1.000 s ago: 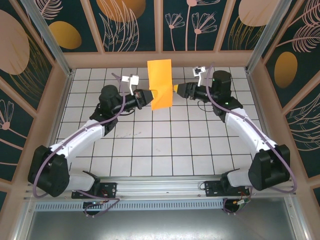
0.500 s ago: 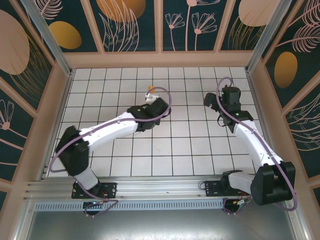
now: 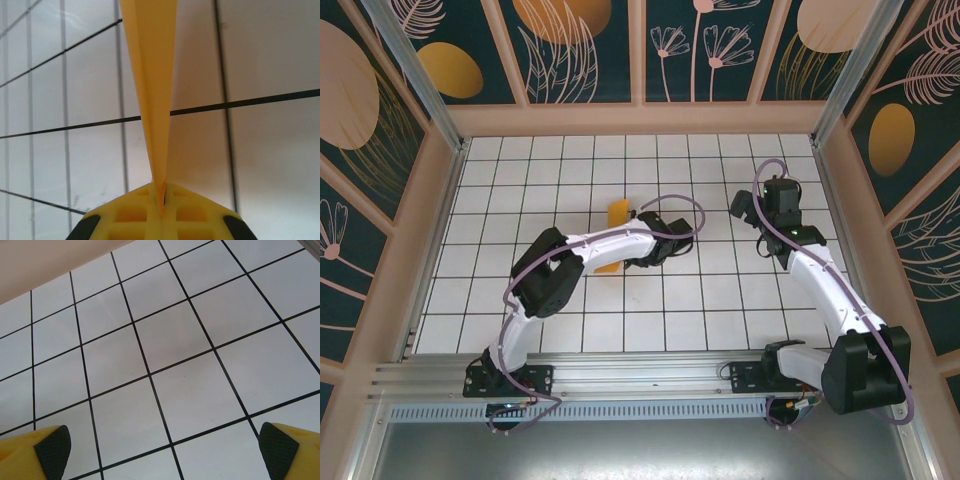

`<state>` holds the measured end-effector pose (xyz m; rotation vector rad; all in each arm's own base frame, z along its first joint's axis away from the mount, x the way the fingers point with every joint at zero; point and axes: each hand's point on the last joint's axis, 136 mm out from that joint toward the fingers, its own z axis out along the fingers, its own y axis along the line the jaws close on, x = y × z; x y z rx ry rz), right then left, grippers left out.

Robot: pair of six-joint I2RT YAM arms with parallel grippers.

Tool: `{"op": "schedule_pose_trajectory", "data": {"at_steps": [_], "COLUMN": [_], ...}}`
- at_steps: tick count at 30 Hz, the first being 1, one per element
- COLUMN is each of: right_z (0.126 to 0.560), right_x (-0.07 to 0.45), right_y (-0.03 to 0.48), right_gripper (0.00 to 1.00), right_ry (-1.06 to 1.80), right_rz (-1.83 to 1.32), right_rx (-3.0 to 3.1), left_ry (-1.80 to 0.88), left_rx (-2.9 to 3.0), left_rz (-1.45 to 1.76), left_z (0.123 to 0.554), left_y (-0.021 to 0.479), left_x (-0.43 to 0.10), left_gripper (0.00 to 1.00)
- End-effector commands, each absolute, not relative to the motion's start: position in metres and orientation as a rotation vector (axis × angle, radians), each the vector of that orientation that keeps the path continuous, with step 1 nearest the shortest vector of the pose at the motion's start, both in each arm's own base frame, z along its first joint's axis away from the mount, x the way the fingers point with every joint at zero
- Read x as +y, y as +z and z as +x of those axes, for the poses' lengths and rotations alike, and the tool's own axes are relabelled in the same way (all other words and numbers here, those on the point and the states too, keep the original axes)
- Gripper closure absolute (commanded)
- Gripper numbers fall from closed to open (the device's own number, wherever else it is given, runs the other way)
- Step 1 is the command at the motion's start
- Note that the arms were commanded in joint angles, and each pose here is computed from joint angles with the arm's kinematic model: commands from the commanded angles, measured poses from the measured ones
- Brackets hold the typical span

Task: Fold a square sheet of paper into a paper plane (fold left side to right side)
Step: Turn over the paper at the center of the table.

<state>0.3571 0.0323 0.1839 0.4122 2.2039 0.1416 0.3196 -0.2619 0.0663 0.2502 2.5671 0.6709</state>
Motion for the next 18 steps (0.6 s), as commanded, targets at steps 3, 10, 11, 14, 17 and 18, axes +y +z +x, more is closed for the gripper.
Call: {"op": "schedule_pose_trajectory", "data": {"at_steps": [3, 10, 11, 14, 17, 18], "right_z": [0.353, 0.352, 0.352, 0.353, 0.354, 0.355], "right_x": [0.037, 0.048, 0.050, 0.057, 0.071, 0.076], "right_y": [0.180, 0.169, 0.166, 0.159, 0.154, 0.153], "right_gripper": [0.01, 0.01, 0.01, 0.02, 0.06, 0.07], "right_ry": [0.193, 0.257, 0.269, 0.303, 0.370, 0.390], "right_rz": [0.407, 0.386, 0.381, 0.365, 0.318, 0.303], "right_rx": [2.211, 2.260, 2.273, 2.304, 2.336, 2.345], "left_ry": [0.444, 0.166, 0.114, -0.076, -0.324, -0.396], "left_rx": [2.767, 2.861, 2.859, 2.847, 2.812, 2.790], "left_rz": [0.345, 0.375, 0.381, 0.389, 0.381, 0.373], "left_z": [0.320, 0.344, 0.348, 0.360, 0.369, 0.373], "left_y": [0.043, 0.042, 0.047, 0.064, 0.088, 0.096], "left_x": [-0.303, -0.338, -0.344, -0.365, -0.381, -0.384], "left_gripper": [0.97, 0.75, 0.69, 0.54, 0.41, 0.38]}}
